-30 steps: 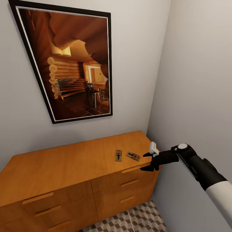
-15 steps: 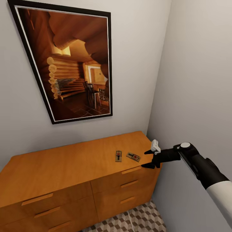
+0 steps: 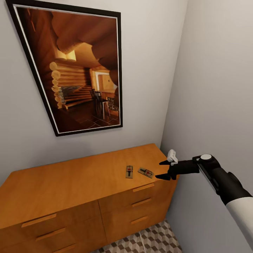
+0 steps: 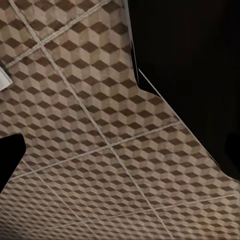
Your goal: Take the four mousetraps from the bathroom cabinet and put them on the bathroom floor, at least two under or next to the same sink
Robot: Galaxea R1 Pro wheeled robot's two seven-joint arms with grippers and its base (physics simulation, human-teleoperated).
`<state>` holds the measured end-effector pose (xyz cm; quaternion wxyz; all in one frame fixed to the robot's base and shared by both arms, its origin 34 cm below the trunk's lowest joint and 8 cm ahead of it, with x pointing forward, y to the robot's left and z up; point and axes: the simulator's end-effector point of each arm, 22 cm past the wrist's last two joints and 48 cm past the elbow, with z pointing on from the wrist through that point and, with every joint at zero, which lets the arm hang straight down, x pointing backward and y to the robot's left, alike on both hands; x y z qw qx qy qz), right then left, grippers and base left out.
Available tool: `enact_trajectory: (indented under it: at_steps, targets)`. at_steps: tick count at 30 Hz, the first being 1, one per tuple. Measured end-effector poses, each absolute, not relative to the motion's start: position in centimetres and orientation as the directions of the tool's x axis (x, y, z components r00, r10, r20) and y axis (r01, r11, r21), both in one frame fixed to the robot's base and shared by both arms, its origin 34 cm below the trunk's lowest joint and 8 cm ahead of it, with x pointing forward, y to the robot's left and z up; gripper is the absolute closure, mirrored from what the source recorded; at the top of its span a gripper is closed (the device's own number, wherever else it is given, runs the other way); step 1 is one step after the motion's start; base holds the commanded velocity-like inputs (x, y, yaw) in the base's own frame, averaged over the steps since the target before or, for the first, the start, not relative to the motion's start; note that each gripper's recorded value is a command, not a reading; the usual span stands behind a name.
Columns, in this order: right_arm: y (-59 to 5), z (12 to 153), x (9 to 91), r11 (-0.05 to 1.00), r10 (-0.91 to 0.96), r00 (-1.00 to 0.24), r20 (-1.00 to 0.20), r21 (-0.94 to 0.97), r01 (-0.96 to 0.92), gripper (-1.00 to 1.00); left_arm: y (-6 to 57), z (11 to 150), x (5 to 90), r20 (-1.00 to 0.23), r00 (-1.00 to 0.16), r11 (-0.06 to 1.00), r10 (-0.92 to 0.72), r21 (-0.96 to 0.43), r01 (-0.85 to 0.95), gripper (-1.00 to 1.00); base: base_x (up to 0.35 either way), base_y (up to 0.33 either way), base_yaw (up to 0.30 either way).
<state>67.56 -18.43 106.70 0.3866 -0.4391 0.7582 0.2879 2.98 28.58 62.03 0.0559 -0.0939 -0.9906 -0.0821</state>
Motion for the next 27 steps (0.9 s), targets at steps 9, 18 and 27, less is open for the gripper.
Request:
enact_trajectory:
  at_steps: [9, 18, 27]
  targets:
    - [-18.3, 106.5, 67.6, 0.452, -0.439, -0.321, -0.839, 0.102, -0.886, -1.00, 28.7, 62.1, 2.6, 0.138, -0.975, 0.968, 0.177, 0.152, 0.197, -1.00, 0.059, 0.000, 0.000]
    - [-18.7, 105.8, 67.6, 0.465, -0.436, -0.345, -0.831, 0.121, -0.877, -1.00, 28.5, 62.1, 2.6, 0.139, -0.974, 0.969, 0.176, 0.151, 0.197, -1.00, 0.108, 0.000, 0.000]
    - [-19.1, 105.1, 67.6, 0.474, -0.433, -0.366, -0.824, 0.137, -0.870, -1.00, 28.4, 62.1, 2.5, 0.140, -0.974, 0.970, 0.175, 0.146, 0.195, -1.00, 0.127, 0.000, 0.000]
